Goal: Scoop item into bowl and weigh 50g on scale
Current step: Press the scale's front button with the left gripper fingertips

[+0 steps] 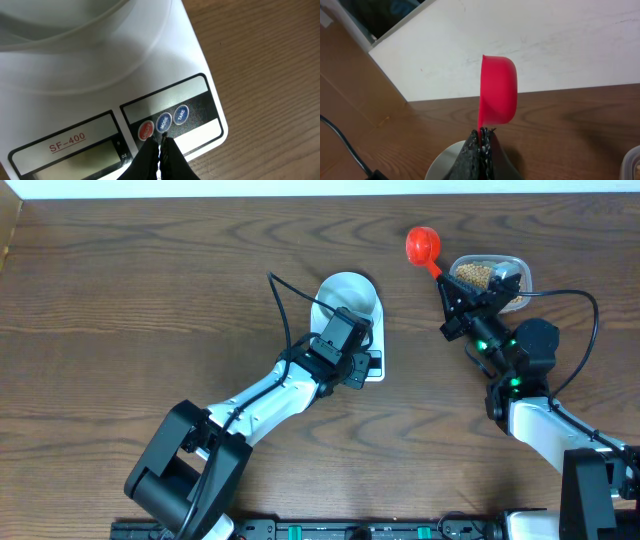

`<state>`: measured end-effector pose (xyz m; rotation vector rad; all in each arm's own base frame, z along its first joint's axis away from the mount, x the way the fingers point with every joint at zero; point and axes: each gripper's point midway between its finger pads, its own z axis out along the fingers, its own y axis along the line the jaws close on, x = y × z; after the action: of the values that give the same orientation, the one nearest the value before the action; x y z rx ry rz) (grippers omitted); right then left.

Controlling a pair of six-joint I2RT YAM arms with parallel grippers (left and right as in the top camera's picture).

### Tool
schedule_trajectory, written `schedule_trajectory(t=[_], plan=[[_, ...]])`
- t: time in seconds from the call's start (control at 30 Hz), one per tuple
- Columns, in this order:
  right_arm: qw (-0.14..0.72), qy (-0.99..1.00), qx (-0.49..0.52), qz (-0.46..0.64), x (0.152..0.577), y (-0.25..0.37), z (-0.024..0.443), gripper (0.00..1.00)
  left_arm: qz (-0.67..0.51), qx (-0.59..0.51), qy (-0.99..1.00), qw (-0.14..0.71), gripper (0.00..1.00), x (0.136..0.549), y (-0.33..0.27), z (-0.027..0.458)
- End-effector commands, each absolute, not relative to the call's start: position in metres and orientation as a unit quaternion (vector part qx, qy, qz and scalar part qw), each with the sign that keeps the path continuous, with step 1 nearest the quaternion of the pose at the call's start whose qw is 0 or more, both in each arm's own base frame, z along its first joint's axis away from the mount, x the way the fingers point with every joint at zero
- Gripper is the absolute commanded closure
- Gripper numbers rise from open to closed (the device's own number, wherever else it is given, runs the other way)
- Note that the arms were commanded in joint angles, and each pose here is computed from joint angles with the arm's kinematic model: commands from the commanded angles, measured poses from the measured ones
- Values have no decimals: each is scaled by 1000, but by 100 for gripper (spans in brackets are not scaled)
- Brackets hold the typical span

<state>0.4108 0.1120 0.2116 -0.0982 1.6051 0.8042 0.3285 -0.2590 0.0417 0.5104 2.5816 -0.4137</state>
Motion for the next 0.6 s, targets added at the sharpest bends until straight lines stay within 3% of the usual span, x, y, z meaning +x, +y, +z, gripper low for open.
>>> schedule_trajectory(t=[0.0,0.57], plan=[[631,695,-46,341,415,109,217,99,-149,207,936,244,93,335,-264,41],[630,696,-45,342,415,109,216,99,-169,210,936,227,93,339,-259,31]])
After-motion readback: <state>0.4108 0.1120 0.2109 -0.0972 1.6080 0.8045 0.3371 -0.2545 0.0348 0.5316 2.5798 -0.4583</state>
